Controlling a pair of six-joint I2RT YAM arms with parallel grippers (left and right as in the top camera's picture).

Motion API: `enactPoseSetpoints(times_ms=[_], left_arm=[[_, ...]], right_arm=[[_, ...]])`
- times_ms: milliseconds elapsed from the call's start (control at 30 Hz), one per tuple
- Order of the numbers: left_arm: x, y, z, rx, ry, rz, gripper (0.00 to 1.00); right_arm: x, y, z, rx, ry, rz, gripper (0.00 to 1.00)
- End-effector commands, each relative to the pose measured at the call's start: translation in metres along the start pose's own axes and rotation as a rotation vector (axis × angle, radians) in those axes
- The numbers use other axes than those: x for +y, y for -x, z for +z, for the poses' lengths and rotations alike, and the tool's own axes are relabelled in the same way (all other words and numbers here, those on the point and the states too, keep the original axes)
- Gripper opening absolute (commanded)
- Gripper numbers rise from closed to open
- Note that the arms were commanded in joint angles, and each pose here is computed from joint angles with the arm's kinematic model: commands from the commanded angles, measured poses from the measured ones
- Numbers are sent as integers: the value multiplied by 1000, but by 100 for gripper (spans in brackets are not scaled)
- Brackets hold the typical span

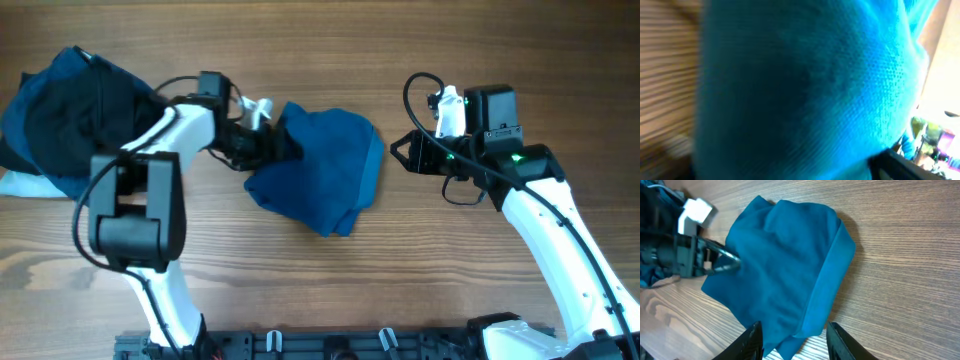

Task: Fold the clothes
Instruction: 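Carry the folded blue polo onto the left garment pile with the left gripper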

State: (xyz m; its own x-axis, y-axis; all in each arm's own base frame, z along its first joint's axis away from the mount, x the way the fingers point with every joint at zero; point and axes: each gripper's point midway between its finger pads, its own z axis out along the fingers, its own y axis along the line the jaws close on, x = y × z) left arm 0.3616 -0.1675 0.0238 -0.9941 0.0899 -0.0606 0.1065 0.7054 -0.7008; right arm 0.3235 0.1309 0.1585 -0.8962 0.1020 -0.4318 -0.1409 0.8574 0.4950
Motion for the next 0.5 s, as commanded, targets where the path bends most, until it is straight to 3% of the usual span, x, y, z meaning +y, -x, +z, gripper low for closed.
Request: enactPoseSetpoints(times_ms=[0, 33, 67, 100, 133, 267, 400, 467], left_arm=[[-11, -10, 27, 53, 10, 116, 63], [-9, -10, 30, 53, 40, 132, 43], [-9, -10, 33, 53, 57, 144, 30], [-11, -9, 35, 52, 55, 155, 8], [-14, -9, 35, 50, 45, 157, 4], [-44, 8, 7, 9, -37, 107, 4], [-82, 36, -63, -116, -44, 173, 4], [-100, 51, -125, -250, -7, 217, 4]], right_arm=[[1, -4, 4, 16, 13, 7, 41], [1, -4, 4, 17, 13, 7, 41], [1, -4, 4, 17, 13, 8, 40], [1, -4, 4, 17, 13, 8, 40], [1, -4, 4, 17, 13, 8, 40], [1, -4, 4, 18, 13, 8, 40], [1, -5, 4, 21, 12, 9, 41], [0, -7, 4, 29, 9, 13, 40]])
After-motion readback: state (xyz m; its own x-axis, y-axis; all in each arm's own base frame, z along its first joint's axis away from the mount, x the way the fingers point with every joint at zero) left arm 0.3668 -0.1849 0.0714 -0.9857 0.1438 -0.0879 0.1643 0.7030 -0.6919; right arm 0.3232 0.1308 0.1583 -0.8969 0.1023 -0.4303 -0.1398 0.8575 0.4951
